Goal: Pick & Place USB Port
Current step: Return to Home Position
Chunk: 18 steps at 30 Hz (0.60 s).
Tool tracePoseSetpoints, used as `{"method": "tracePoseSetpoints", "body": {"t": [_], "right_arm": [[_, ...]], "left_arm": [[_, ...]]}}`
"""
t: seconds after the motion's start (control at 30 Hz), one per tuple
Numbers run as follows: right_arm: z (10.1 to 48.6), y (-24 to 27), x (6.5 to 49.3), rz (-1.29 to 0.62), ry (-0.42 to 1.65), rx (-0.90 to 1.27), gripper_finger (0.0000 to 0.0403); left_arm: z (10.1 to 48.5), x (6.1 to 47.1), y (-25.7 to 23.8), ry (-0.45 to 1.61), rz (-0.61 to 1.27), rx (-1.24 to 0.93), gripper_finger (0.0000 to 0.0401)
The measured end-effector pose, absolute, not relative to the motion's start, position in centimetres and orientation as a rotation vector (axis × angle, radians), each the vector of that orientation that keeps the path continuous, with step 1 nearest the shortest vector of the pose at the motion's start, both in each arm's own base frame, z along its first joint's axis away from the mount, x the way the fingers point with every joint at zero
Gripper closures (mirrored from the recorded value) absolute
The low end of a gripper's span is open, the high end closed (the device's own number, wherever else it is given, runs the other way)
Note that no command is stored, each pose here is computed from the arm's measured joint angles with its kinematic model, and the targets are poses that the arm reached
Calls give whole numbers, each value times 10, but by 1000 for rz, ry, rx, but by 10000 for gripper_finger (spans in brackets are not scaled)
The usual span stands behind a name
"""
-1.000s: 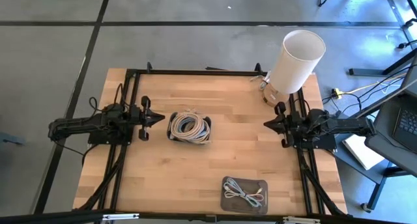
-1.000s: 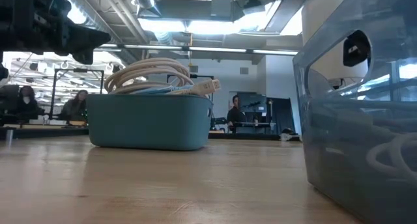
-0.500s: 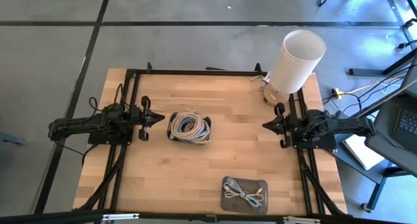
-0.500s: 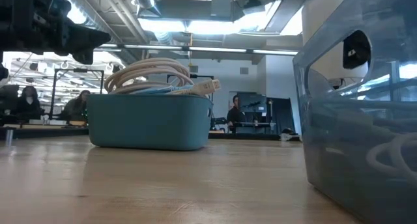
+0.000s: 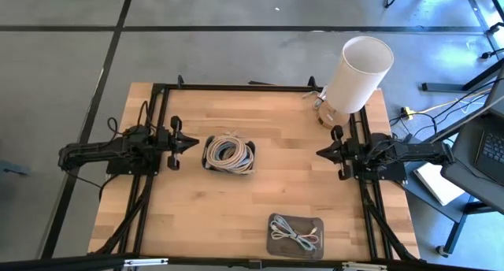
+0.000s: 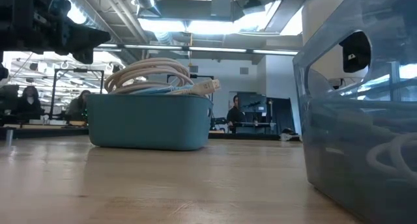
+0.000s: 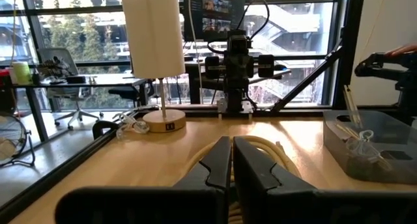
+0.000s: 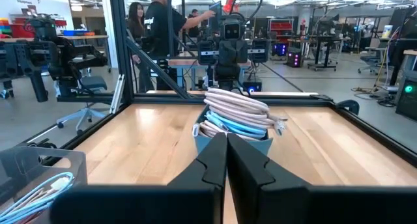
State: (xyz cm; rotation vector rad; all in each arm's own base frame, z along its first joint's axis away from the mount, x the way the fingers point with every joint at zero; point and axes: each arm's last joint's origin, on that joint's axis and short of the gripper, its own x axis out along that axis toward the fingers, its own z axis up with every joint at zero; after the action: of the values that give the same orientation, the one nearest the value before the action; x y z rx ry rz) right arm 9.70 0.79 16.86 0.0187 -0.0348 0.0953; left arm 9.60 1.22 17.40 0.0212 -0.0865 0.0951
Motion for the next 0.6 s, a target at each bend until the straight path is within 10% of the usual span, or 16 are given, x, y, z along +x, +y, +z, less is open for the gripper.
{"method": "tracePoseSetpoints", "body": {"t": [0.6], "right_arm": [[168,8,97,95,-34,18,386]], "left_arm": [[174,96,12,-86,95,21,393]]}}
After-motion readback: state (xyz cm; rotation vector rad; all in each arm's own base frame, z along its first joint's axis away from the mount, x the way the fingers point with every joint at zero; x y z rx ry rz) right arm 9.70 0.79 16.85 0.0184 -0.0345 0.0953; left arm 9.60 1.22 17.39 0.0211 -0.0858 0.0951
